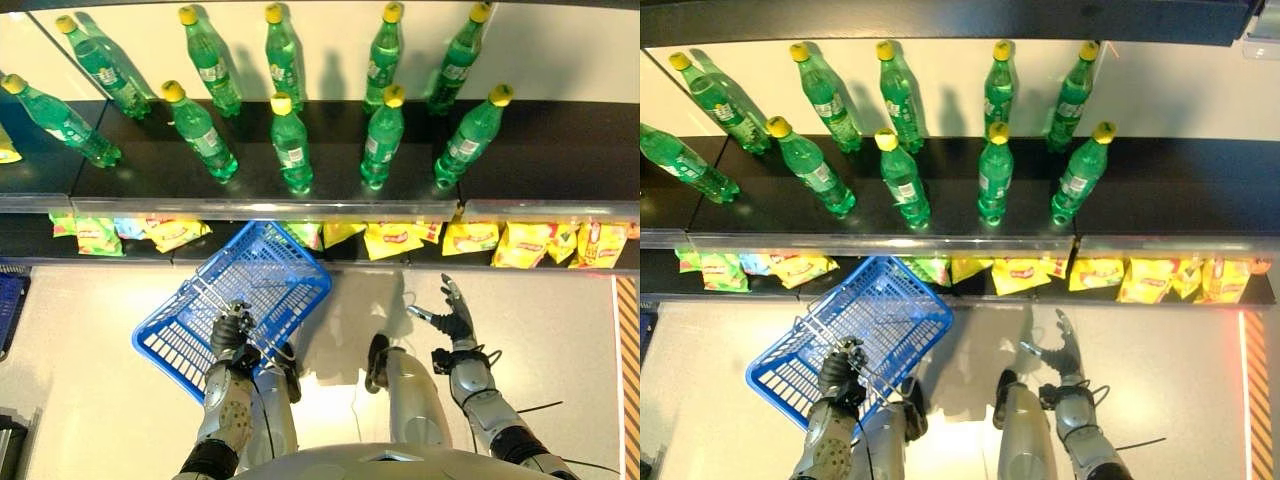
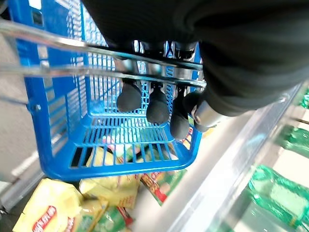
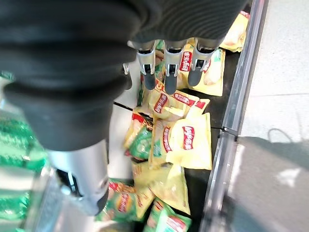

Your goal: Pick up the snacks into the basket

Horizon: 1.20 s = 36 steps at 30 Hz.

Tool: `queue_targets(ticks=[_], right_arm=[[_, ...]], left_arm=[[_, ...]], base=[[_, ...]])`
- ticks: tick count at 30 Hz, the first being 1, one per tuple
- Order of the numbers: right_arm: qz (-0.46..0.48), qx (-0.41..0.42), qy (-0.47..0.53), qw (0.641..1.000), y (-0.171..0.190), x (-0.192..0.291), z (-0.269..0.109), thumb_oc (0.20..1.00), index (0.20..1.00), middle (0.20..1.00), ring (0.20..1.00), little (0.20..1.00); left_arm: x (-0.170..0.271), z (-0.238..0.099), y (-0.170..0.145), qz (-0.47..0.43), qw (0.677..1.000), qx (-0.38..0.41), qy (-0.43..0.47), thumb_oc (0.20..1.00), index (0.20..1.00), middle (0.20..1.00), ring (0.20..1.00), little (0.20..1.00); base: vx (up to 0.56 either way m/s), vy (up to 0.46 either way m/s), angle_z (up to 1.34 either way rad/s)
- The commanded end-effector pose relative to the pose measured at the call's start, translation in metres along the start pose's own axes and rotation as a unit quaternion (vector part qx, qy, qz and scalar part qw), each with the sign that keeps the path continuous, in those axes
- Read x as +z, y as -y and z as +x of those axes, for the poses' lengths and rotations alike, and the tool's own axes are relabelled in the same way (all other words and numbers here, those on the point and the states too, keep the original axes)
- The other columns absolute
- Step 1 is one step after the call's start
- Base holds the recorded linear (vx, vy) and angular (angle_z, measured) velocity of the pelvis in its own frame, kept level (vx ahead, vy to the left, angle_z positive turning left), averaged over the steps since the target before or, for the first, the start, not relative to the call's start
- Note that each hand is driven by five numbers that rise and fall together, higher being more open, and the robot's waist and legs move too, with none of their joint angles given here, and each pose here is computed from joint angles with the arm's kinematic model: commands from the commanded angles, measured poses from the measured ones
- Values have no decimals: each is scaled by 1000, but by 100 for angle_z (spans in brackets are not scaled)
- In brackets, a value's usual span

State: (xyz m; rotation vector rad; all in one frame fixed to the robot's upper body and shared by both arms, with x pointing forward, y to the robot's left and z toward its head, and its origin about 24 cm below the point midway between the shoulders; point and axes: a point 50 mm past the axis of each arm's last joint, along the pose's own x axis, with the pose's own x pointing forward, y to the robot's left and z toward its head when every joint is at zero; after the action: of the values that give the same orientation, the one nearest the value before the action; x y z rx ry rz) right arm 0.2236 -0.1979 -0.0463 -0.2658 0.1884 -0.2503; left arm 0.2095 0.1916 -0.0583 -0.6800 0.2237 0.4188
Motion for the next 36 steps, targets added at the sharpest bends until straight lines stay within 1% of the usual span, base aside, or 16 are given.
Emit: queue_targets(ticks=[1, 6, 7, 8, 10, 11, 13, 14, 15, 16, 29, 32, 33, 36], right_arm=[[48, -43, 78, 995, 12, 32, 10, 1000, 1000, 1000, 1000, 1000], [86, -78, 114, 987, 19, 50, 16, 1000, 1000, 1000, 1000, 1000], [107, -105, 143, 978, 27, 64, 18, 1000, 1000, 1000, 1000, 1000], [107, -105, 143, 978, 27, 64, 18, 1000, 1000, 1000, 1000, 1000], [120, -145, 193, 963, 43, 83, 18, 1000, 1000, 1000, 1000, 1000], [120, -145, 193, 963, 43, 83, 18, 1000, 1000, 1000, 1000, 1000], [129, -176, 217, 951, 55, 92, 18, 1000, 1000, 1000, 1000, 1000], [140, -206, 240, 938, 66, 101, 17, 1000, 1000, 1000, 1000, 1000], [139, -206, 240, 938, 66, 101, 17, 1000, 1000, 1000, 1000, 1000], [144, -219, 256, 931, 71, 108, 17, 1000, 1000, 1000, 1000, 1000], [116, -260, 312, 906, 88, 136, 23, 1000, 1000, 1000, 1000, 1000], [108, -263, 315, 905, 90, 142, 28, 1000, 1000, 1000, 1000, 1000], [91, -265, 311, 908, 92, 146, 36, 1000, 1000, 1000, 1000, 1000], [87, -258, 302, 913, 91, 148, 44, 1000, 1000, 1000, 1000, 1000]], left_arm=[[24, 2, 20, -23, 996, -38, 77, 200, 200, 200, 200, 200], [23, 3, 21, -26, 996, -33, 75, 200, 200, 200, 200, 200], [22, 2, 20, -25, 997, -30, 72, 200, 200, 200, 200, 200], [22, 2, 20, -25, 997, -30, 72, 200, 200, 200, 200, 200], [21, 1, 19, -26, 997, -31, 71, 200, 200, 200, 200, 200], [21, 1, 19, -26, 997, -31, 71, 200, 200, 200, 200, 200], [20, 0, 17, -28, 997, -30, 69, 200, 200, 200, 200, 200], [19, -2, 16, -31, 997, -31, 67, 200, 200, 200, 200, 200], [19, -2, 16, -31, 997, -31, 67, 200, 200, 200, 200, 200], [18, -2, 15, -30, 997, -31, 65, 200, 200, 200, 200, 200], [19, -3, 12, -26, 997, -36, 64, 200, 200, 200, 200, 200], [19, -3, 13, -24, 997, -40, 64, 200, 200, 200, 200, 200], [19, -3, 14, -24, 997, -47, 61, 200, 200, 200, 200, 200], [19, -2, 15, -23, 997, -51, 59, 200, 200, 200, 200, 200]], base=[[-29, -7, -4], [-7, -1, 0], [0, 0, 0], [0, 0, 0], [6, -3, 2], [0, 0, 0], [0, 0, 0], [0, 0, 0], [0, 0, 0], [0, 0, 0], [3, -1, 1], [0, 0, 0], [0, 0, 0], [0, 0, 0]])
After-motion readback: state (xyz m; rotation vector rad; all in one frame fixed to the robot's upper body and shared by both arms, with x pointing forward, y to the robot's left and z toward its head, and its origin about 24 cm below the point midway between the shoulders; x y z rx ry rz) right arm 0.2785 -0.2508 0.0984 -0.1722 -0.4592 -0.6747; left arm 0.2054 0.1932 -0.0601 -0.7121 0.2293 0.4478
